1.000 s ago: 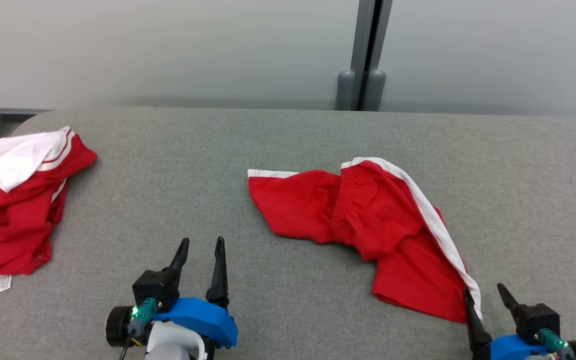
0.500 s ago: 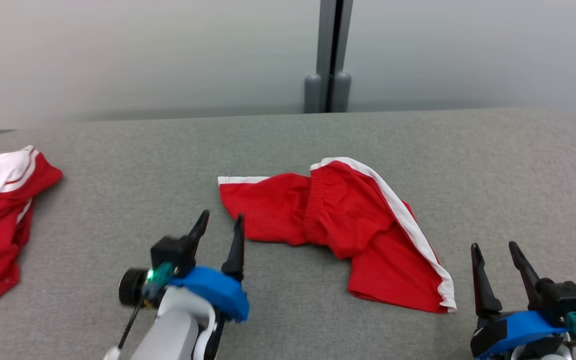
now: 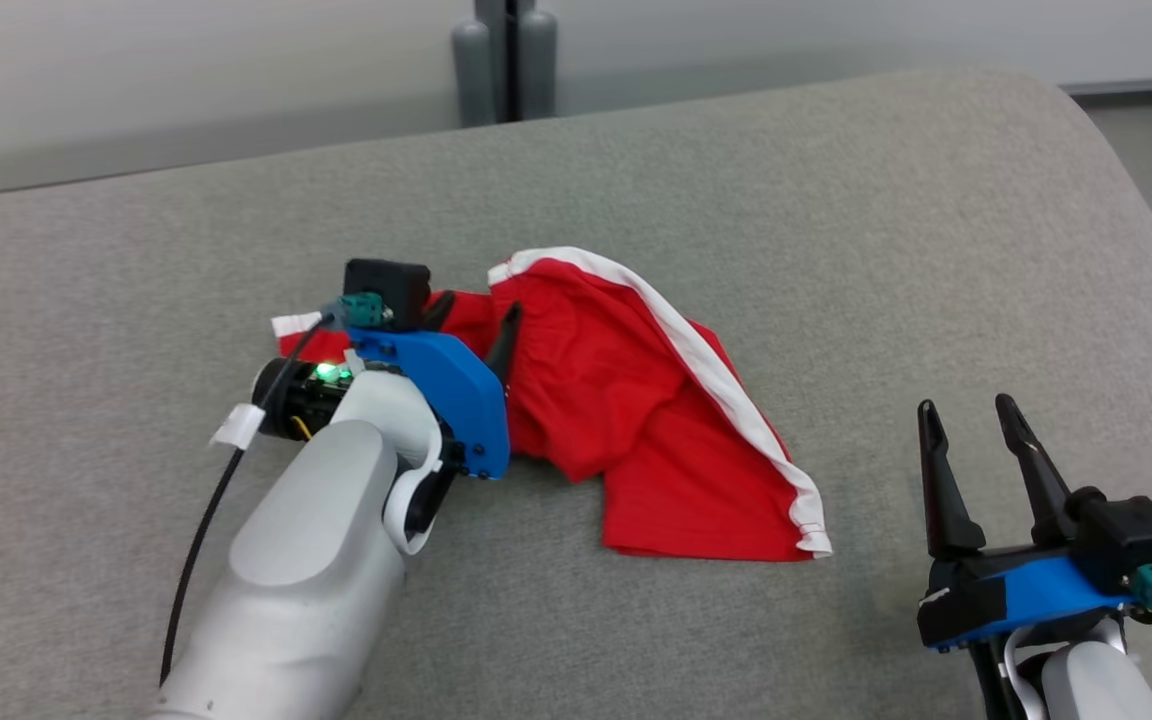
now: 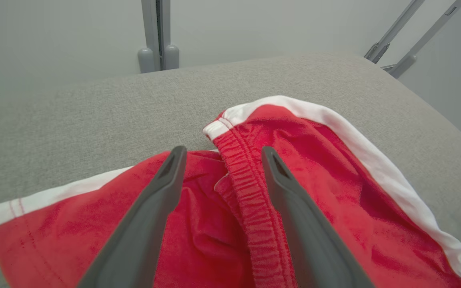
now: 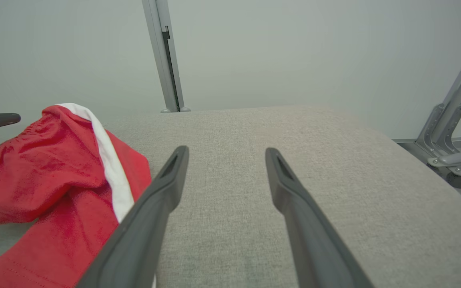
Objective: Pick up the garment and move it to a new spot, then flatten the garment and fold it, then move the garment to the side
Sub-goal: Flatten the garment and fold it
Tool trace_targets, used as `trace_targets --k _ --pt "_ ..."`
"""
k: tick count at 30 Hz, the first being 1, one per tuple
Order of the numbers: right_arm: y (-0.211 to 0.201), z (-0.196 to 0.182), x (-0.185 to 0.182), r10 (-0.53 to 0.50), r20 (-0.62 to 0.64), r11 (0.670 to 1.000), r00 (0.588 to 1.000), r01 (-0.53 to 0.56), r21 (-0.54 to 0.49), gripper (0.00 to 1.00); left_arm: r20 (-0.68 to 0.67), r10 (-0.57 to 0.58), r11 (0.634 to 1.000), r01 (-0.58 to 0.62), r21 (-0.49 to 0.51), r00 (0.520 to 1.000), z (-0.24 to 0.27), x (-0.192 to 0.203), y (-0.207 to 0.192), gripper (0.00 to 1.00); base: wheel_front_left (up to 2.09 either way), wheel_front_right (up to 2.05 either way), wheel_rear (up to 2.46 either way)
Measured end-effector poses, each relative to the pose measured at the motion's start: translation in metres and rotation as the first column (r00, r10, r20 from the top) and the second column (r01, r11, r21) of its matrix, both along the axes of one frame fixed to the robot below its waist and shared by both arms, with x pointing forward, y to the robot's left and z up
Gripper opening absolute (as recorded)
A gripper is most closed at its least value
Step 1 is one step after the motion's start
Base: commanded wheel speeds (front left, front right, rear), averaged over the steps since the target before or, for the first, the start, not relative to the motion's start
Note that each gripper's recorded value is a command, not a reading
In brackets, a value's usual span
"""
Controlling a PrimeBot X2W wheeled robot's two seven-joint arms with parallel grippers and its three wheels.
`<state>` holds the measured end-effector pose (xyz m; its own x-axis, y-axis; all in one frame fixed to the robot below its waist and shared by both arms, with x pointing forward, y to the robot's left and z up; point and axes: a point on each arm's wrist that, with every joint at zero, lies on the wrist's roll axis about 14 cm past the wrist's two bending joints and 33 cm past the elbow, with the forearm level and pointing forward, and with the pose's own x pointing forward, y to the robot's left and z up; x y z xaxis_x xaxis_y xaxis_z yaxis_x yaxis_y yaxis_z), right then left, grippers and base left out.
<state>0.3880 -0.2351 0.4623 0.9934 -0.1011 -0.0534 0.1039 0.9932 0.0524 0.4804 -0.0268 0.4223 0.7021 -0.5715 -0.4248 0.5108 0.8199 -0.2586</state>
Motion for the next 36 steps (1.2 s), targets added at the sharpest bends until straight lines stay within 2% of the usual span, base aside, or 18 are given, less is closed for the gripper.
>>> trace_targets --k 6,14,18,24,25,26,27,36 --pt "-0.021 -0.006 -0.007 -0.062 -0.022 0.998 0.998 0.062 -0.011 1.0 -0.126 0.023 0.999 -0.029 -0.041 0.992 -0.019 0.009 -0.007 1.0 0.0 0.0 0.0" --pt "-0.028 -0.005 -0.008 -0.084 -0.023 0.996 0.996 0.084 -0.019 1.0 -0.234 -0.037 0.99 0.005 -0.138 0.972 -0.02 0.002 -0.029 1.0 0.0 0.0 0.0" --pt "-0.029 -0.003 -0.007 -0.084 -0.016 0.996 0.996 0.083 -0.022 1.0 -0.249 -0.073 0.983 0.028 -0.179 0.966 -0.014 0.002 -0.043 1.0 0.0 0.0 0.0" --pt "-0.031 -0.002 -0.009 -0.091 -0.015 0.996 0.996 0.091 -0.02 1.0 -0.191 -0.068 0.967 0.018 -0.255 0.979 0.005 0.014 -0.055 1.0 0.0 0.0 0.0" --pt "-0.031 -0.002 -0.009 -0.093 -0.015 0.996 0.996 0.092 -0.02 1.0 -0.182 -0.066 0.966 0.017 -0.259 0.981 0.007 0.015 -0.056 0.91 0.0 0.0 0.0" --pt "-0.032 -0.002 -0.01 -0.094 -0.015 0.995 0.995 0.093 -0.02 1.0 -0.179 -0.065 0.965 0.016 -0.264 0.982 0.008 0.015 -0.057 0.32 0.0 0.0 0.0" --pt "-0.032 -0.001 -0.01 -0.094 -0.014 0.995 0.995 0.094 -0.02 1.0 -0.171 -0.063 0.963 0.015 -0.268 0.983 0.009 0.015 -0.057 0.0 0.0 0.0 0.0" --pt "-0.024 0.005 -0.012 -0.072 0.008 0.997 0.997 0.073 -0.019 1.0 0.006 -0.05 0.96 0.049 -0.276 0.999 0.048 0.01 -0.05 0.0 0.0 0.0 0.0"
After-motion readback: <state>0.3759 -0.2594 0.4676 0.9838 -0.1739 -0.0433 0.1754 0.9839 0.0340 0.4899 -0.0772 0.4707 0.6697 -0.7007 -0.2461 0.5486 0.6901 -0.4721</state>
